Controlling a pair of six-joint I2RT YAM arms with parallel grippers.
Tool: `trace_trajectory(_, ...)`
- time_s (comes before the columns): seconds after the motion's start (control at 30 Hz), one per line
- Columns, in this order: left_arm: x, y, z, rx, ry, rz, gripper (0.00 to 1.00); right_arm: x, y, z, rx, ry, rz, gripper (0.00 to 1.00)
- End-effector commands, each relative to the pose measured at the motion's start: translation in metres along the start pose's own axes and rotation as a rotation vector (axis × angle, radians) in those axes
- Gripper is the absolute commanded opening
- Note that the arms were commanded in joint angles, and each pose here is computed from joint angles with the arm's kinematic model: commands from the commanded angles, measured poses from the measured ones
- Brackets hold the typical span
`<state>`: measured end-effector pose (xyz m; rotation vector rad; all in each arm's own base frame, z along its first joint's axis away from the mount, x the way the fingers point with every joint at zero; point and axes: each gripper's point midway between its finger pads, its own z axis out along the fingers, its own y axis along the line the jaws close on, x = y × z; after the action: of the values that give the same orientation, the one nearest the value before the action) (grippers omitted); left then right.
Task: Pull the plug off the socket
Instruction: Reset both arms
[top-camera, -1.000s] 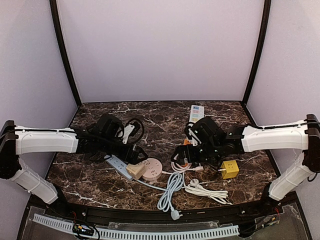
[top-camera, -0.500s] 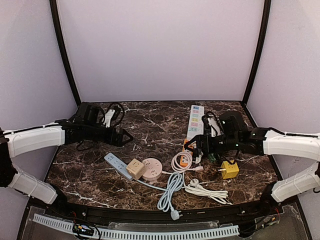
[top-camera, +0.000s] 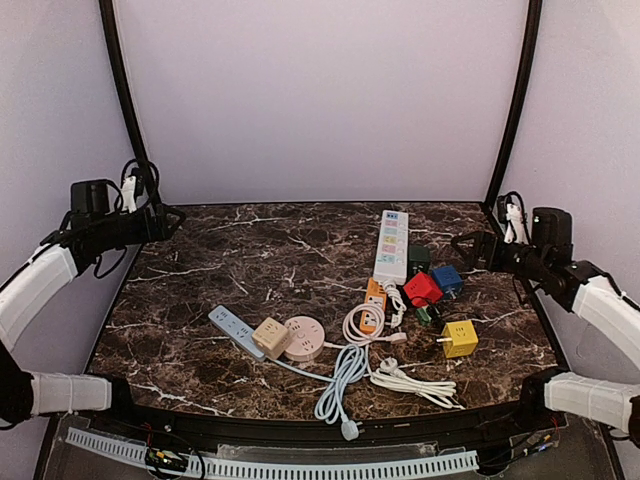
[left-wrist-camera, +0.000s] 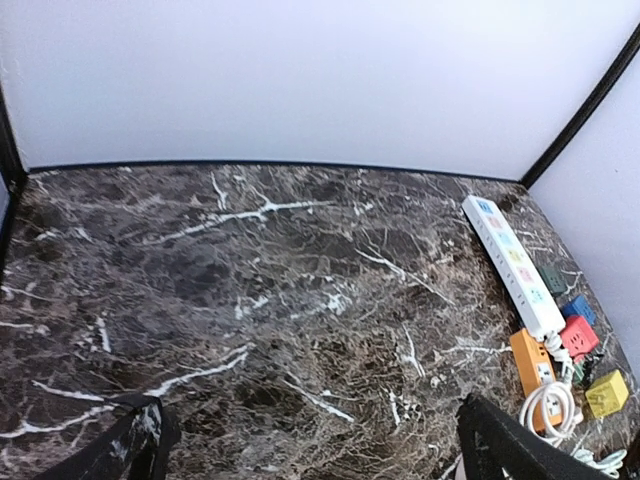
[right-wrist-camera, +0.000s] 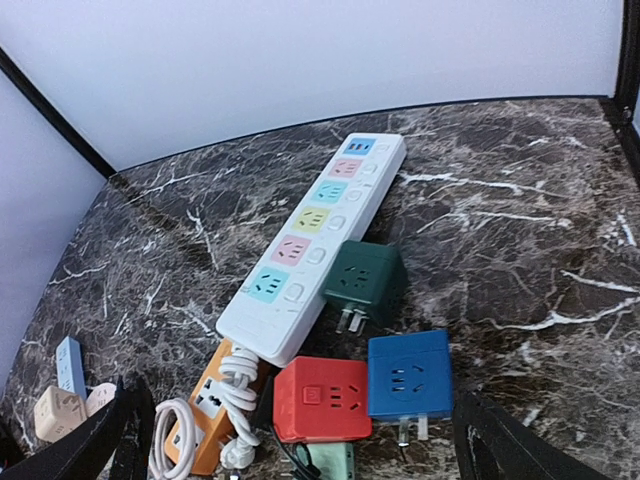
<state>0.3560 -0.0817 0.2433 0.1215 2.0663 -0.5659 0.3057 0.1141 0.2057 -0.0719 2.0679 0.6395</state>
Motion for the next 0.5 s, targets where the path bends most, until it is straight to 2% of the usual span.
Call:
trace_trajectory(0.0, -0.013, 0.001, -0.039, -0.075, -0.117, 0.083, 0.99, -0.019, -0.015, -0.021, 0.097, -0.072, -0.103, 0.99)
trace_trajectory(0.1, -0.01, 0.005, -0.06, -0.141, -0.191, 0.119, 0.99, -0.03, -0.023, -0.033, 0.164, -0.143, -0.136, 0.99)
trace_trajectory(0.27, -0.005, -0.001, -0.076, -0.142, -0.256, 0.155, 0.99, -0.031, -0.033, -0.047, 0.223, -0.26, -0.165, 0.99)
trace_trajectory(0.47, -0.008, 0.001, -0.084, -0.174, -0.282, 0.168, 0.99, -0.029, -0.038, -0.054, 0.251, -0.3, -0.175, 0.99)
